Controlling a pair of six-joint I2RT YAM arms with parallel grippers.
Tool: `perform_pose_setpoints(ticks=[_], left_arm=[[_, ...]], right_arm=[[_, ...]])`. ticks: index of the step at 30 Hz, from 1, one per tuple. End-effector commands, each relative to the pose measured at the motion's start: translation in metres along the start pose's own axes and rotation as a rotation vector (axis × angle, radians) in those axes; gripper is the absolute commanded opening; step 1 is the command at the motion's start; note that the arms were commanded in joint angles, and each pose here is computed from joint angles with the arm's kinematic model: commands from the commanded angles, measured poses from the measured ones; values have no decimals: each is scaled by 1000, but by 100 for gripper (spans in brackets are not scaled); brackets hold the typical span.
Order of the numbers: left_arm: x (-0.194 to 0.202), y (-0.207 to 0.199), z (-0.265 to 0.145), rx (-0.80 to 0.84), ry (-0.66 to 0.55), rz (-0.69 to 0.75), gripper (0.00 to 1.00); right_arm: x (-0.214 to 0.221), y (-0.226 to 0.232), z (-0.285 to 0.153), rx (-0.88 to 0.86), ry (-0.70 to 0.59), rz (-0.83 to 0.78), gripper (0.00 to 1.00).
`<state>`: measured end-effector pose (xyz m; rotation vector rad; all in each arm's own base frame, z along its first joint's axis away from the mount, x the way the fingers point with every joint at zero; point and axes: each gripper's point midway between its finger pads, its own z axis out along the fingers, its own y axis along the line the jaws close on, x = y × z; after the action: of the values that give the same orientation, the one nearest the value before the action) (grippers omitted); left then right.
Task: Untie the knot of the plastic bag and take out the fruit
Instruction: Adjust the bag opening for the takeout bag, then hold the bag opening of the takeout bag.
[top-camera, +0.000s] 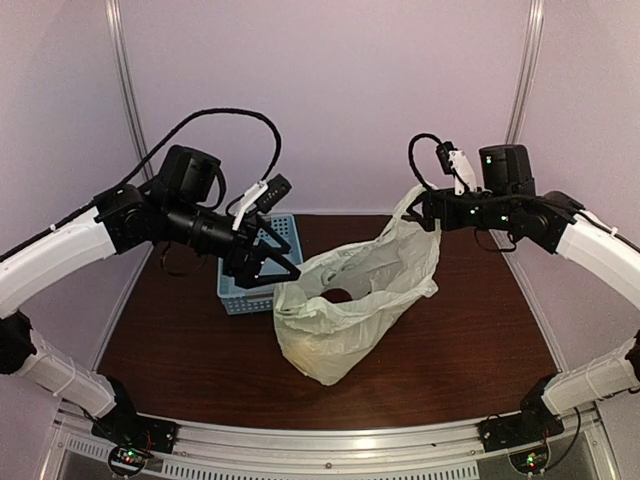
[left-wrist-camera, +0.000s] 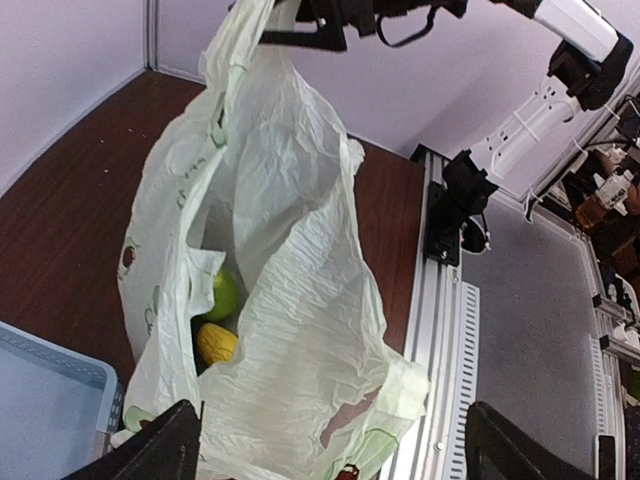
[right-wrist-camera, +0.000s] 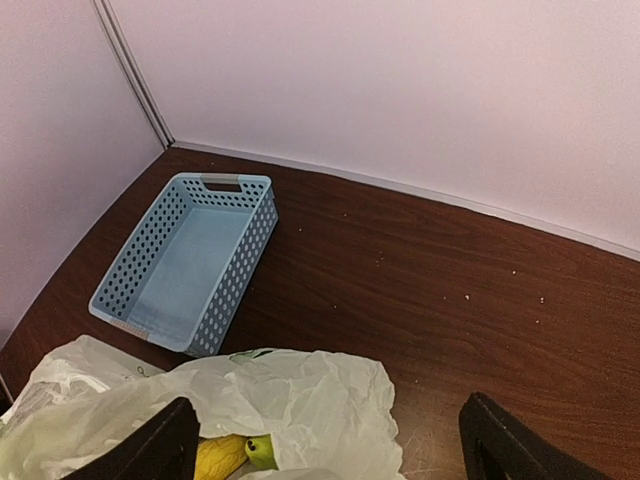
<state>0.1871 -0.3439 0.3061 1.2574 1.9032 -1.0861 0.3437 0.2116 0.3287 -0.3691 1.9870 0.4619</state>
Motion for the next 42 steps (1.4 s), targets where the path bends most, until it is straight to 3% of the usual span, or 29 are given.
perform_pose_setpoints(ticks=[1, 8, 15, 23, 33, 36, 42], left_arm=[[-31, 31, 1, -149, -63, 9, 95], [-31, 71, 23, -284, -35, -7, 97], [-16, 86, 42, -293, 13, -33, 97], [5, 109, 54, -373, 73, -46, 97], [18, 116, 69, -382, 117, -44, 97], [19, 112, 72, -352, 113, -44, 88], [20, 106, 76, -310, 108, -55, 46]], right_arm=[[28, 8, 8, -45, 49, 12, 92], [51, 6, 22, -11, 71, 22, 99], [65, 11, 20, -18, 94, 32, 99], [76, 29, -2, -40, 100, 15, 99], [71, 18, -38, -1, 68, 31, 99], [68, 18, -49, -8, 47, 37, 99], [58, 55, -71, -181, -14, 29, 89]])
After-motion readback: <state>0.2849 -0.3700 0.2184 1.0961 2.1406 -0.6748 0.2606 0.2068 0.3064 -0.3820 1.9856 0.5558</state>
